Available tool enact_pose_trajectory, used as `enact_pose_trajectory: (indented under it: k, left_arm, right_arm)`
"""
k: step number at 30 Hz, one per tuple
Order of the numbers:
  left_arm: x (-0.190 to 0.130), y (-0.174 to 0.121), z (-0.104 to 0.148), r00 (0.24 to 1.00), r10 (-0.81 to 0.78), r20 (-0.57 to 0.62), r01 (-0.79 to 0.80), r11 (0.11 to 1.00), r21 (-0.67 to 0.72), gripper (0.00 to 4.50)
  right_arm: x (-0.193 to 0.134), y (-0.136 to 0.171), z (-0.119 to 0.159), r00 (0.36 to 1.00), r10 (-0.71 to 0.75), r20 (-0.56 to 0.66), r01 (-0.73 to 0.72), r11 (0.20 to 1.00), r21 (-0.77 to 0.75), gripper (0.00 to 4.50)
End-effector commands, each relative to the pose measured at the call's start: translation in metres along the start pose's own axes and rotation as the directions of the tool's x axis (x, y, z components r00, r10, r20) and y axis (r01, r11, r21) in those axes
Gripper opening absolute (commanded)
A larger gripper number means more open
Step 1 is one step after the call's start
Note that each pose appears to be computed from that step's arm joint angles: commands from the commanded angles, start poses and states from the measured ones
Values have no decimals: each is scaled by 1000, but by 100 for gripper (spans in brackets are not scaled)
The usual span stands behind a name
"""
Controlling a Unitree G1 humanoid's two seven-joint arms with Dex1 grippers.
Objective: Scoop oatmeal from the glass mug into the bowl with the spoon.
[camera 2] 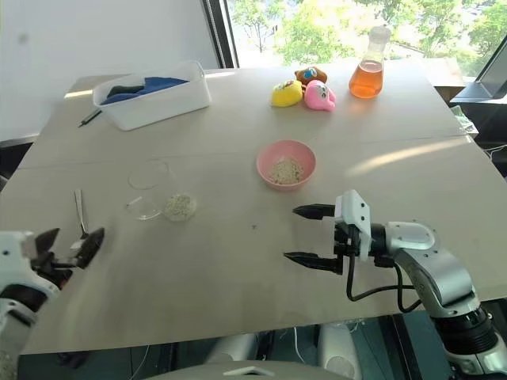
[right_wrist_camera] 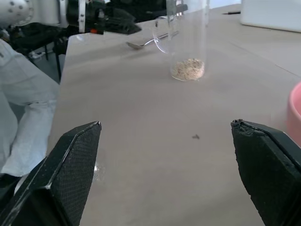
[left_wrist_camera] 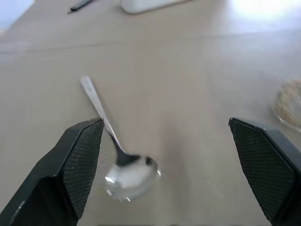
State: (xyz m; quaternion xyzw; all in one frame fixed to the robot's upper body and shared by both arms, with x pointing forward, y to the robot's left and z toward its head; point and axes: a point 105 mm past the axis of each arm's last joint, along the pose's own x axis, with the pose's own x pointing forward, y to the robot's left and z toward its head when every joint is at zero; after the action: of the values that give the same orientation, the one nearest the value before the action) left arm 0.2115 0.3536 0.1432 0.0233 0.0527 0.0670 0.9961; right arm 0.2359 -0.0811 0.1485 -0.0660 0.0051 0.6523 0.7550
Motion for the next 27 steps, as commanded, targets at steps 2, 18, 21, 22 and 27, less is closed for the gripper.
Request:
enact_pose_trajectory:
  k: [2,18,21,22,27]
  left_arm:
    - [8,18,17,996,73,-42,-74,997,-27,450]
    - [50,33,-48,890,146,-432,-175,984,-29,450]
    - [51,35,-63,855,153,-496,-193,981,-31,425]
    - [50,37,-65,849,160,-503,-204,978,-32,394]
    - [40,44,-76,820,192,-539,-233,973,-8,195]
  right_arm:
    - [8,10,14,999,30,28,-29,999,-30,445]
    - [9,0,15,999,-24,24,25,999,-46,445]
    - [9,0,13,999,-27,22,28,999,-47,449]
    - [8,-1,12,999,-32,21,33,998,-48,450]
    - [8,-4,13,998,-58,37,59,997,-45,450]
